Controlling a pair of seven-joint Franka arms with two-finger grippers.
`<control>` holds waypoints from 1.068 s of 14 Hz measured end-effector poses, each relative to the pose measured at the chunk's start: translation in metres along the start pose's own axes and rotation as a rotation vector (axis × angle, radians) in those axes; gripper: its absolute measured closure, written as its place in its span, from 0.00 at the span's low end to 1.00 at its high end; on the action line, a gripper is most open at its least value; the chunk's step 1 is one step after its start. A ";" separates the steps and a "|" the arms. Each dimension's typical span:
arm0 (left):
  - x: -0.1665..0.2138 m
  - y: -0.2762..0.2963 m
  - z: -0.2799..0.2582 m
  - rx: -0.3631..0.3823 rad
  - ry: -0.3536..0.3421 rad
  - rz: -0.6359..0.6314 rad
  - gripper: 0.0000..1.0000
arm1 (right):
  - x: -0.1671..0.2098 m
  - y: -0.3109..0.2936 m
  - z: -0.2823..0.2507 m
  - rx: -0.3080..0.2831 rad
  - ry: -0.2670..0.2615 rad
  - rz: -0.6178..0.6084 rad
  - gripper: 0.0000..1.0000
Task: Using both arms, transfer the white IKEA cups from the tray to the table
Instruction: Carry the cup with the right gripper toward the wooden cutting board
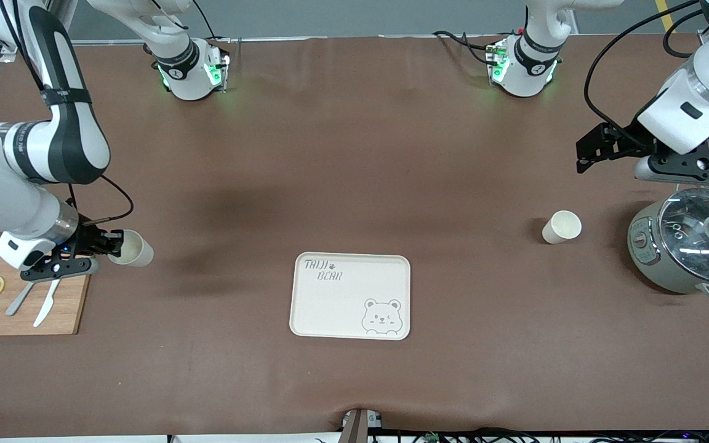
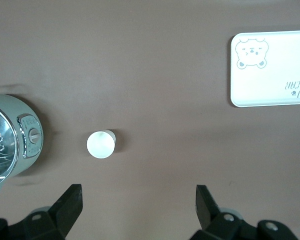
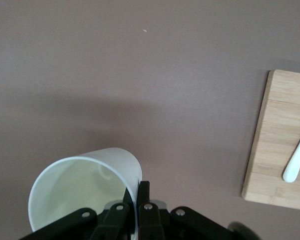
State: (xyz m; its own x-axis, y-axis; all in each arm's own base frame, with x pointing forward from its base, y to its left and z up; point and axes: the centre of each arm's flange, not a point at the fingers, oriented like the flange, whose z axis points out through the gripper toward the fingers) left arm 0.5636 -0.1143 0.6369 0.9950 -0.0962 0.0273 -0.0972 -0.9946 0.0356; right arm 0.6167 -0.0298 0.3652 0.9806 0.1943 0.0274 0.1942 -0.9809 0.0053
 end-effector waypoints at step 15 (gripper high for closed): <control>-0.001 -0.026 0.003 0.072 -0.025 -0.004 0.00 | -0.042 0.013 0.086 -0.008 0.054 0.033 0.96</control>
State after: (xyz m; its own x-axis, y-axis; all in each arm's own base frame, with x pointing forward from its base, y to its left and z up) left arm 0.5656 -0.0884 0.6332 0.9957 -0.0926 0.0024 -0.0924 -0.9951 -0.0361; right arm 0.5800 -0.0510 0.2785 0.9835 0.1618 0.0814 0.1615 -0.9868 0.0111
